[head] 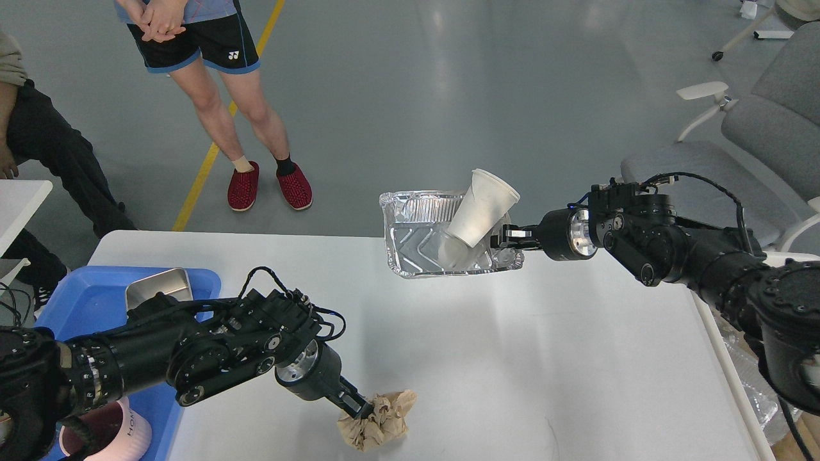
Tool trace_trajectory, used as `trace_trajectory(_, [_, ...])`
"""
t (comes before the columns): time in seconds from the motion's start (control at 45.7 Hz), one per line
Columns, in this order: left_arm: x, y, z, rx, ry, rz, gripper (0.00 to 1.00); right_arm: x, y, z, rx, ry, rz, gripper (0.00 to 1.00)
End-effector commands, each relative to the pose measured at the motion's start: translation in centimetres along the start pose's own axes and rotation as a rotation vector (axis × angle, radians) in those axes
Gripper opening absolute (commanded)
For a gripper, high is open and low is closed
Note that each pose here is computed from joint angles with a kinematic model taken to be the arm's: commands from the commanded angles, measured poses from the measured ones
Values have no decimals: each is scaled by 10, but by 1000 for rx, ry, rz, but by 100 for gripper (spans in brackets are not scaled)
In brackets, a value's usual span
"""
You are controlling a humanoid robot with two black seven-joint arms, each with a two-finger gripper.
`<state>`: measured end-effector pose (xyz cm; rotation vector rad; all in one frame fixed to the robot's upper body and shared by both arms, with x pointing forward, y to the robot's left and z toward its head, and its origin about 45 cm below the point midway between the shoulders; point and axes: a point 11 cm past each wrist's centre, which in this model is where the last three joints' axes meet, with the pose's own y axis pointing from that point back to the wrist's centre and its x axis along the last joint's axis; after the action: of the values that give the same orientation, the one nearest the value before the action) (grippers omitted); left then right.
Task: Tidy desktop
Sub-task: 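Lift the crumpled paper with the left gripper and carry it over the tray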
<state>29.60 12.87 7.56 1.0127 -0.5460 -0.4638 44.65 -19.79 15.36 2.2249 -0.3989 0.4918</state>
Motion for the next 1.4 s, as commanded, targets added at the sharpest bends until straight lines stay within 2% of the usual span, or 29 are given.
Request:
trace_trajectory(0.0, [2, 1, 1, 1, -3, 2, 0, 0, 0, 0, 0, 0, 0, 0])
trace_trajectory(0.219, [9, 6, 0, 13, -14, 15, 0, -1, 0, 0, 0, -1, -1, 0])
trace_trajectory(0.438, [29, 36, -15, 67, -22, 67, 0, 1, 2, 6, -14, -8, 10, 0])
trace_trajectory(0.591, [55, 95, -38, 125, 8, 155, 0, -3, 2, 9, -17, -14, 7, 0])
trace_trajectory(0.678, [57, 138, -54, 167, 26, 184, 0, -3, 1, 9, -16, -14, 6, 0])
trace_trajectory(0.766, [64, 186, -53, 176, 9, 225, 0, -2, 2, 9, -18, -14, 8, 0])
trace_trajectory(1.072, [14, 321, -46, 262, 51, 297, 0, -2, 2, 9, -18, -14, 8, 0])
trace_trajectory(1.313, [-2, 408, -31, 335, 52, 474, 0, -1, 2, 9, -19, -13, 10, 0])
trace_trajectory(1.379, [-3, 422, -27, 351, 46, 506, 0, -1, 2, 8, -17, -12, 9, 0])
